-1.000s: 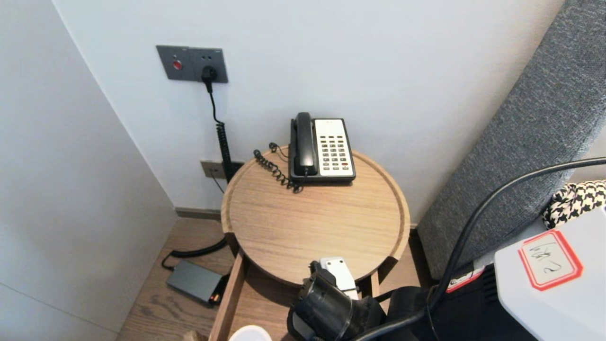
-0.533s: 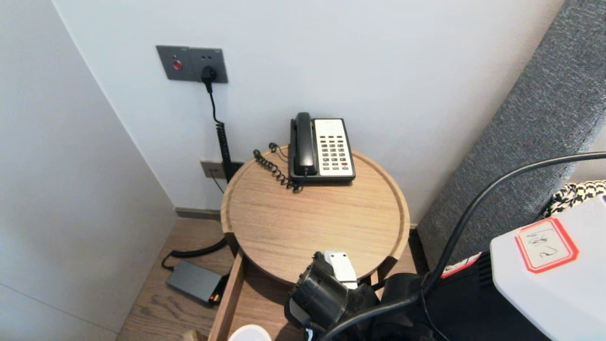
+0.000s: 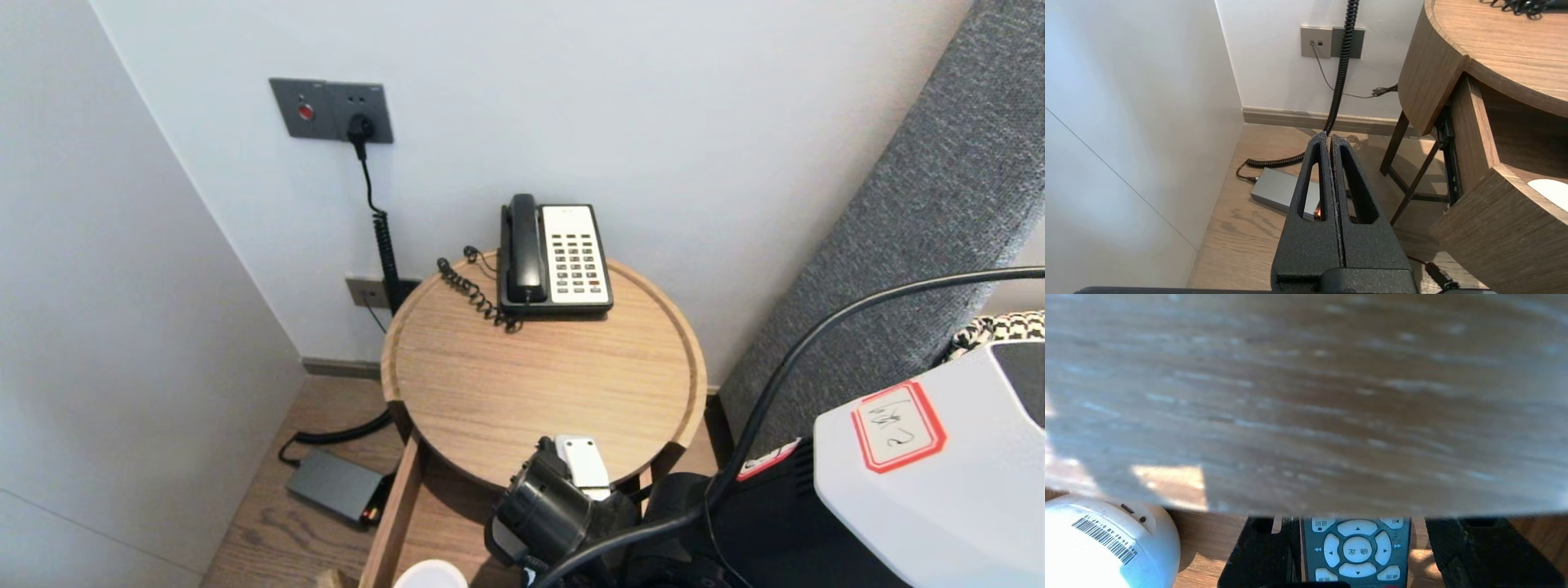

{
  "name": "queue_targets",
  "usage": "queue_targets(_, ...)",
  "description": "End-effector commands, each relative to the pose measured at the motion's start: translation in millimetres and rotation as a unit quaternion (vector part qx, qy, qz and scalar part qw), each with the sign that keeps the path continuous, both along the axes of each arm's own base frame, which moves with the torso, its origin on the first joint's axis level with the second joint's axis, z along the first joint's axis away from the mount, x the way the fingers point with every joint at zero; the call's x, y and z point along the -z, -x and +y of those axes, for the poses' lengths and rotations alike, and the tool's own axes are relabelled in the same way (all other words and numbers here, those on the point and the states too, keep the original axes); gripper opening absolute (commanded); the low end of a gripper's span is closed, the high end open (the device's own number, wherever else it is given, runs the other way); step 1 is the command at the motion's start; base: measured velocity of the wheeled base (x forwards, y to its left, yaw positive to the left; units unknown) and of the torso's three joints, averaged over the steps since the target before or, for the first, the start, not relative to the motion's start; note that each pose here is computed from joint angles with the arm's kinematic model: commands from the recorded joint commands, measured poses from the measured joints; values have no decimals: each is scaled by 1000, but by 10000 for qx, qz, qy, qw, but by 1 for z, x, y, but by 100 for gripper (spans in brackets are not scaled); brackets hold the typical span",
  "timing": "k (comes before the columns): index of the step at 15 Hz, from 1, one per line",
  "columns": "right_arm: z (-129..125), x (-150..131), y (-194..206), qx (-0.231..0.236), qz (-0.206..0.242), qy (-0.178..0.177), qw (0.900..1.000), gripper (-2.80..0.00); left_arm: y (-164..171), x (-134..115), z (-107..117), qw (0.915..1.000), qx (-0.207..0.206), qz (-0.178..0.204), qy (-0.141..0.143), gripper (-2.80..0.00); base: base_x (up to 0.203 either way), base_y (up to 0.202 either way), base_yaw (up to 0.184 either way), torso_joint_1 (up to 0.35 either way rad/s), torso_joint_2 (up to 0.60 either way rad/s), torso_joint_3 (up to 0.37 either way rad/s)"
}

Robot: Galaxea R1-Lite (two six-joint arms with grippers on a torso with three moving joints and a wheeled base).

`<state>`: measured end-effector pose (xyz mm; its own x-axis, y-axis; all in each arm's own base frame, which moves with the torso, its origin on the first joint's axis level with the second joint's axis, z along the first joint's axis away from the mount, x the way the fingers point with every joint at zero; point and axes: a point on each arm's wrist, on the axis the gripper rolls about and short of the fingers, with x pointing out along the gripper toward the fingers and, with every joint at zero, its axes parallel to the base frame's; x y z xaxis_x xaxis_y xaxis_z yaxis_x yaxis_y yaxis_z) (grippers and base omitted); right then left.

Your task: Put the remote controls on the table in the drawer one by one

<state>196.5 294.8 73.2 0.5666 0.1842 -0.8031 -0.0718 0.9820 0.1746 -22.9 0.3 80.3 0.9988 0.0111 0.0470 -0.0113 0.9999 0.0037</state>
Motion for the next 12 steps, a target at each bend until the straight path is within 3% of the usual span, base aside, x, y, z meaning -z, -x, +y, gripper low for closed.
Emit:
queue_targets(1,3,-1,-1,21,-15,-42,10000,-280,-1,3,0,10000,-4,36,-2,-280,0,0,0,0,0,0)
queue_targets(5,0,-6,-9,277,-37,-225,9994,-280,-1,3,0,10000,-2,36,-2,-280,0,0,0,0,0,0)
queue_targets(12,2,-3,-13,370,-24,-248,9990,-280,-1,3,0,10000,-5,36,-2,-280,0,0,0,0,0,0)
